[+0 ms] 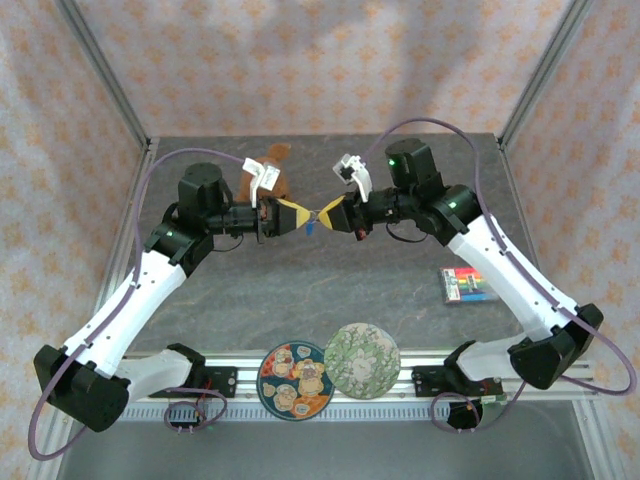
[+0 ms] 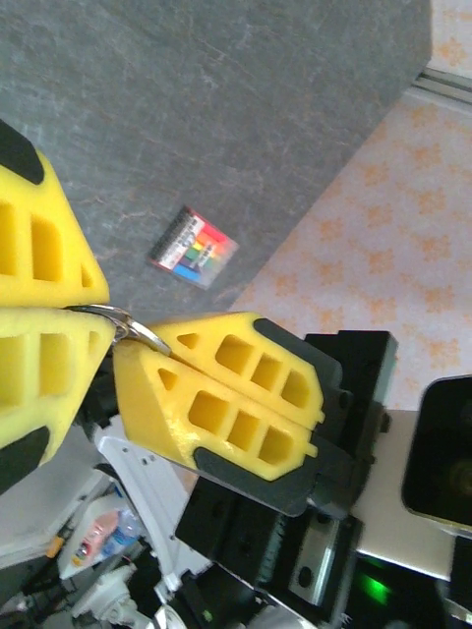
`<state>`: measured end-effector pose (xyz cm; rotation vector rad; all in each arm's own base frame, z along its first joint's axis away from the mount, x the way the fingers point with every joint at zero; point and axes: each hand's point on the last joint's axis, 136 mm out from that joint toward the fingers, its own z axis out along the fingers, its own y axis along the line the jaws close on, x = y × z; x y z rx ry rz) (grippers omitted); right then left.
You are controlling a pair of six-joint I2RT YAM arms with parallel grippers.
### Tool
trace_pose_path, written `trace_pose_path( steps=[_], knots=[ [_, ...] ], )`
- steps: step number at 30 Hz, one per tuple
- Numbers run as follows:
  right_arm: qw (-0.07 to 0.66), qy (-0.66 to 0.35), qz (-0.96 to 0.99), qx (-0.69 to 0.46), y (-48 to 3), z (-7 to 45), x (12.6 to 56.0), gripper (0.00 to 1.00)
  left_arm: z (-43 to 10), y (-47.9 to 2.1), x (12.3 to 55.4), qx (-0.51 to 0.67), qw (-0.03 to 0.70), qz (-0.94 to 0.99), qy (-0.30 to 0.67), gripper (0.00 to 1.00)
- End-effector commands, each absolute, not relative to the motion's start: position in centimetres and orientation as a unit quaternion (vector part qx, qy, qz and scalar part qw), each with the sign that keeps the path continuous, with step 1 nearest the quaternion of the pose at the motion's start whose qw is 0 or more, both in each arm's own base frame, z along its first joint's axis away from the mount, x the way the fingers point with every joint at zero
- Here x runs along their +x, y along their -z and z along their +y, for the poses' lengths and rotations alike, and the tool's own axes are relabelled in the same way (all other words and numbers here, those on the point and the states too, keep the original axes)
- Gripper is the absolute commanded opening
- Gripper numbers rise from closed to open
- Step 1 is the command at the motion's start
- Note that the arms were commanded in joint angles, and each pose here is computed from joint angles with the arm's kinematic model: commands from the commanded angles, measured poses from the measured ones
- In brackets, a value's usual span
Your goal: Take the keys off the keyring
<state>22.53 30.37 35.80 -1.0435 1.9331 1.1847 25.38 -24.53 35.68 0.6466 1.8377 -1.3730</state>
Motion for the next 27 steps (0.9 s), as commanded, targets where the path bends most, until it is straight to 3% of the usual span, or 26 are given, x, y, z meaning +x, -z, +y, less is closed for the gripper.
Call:
trace_pose_path(
  steps=[1, 12, 20, 27],
  knots=[
    [0.353, -0.458, 0.714, -0.394, -37.5, 30.0, 22.2, 0.00, -24.2, -38.5, 25.9, 0.236, 0.421, 0.685, 0.546, 0.00],
    [0.369, -0.474, 0.706, -0.376, -37.8, 30.1, 22.3, 0.00, -23.0, -39.3, 27.8, 0.170, 0.453, 0.667, 0.566, 0.00],
    [0.360, -0.450, 0.727, -0.374, -36.9, 29.6, 22.6, 0.00, -21.7, -38.8, 27.6, 0.169, 0.466, 0.683, 0.537, 0.33],
    [0.347, -0.446, 0.733, -0.378, -36.6, 29.6, 22.5, 0.00, -22.3, -38.4, 26.5, 0.217, 0.440, 0.697, 0.523, 0.39]
  ],
)
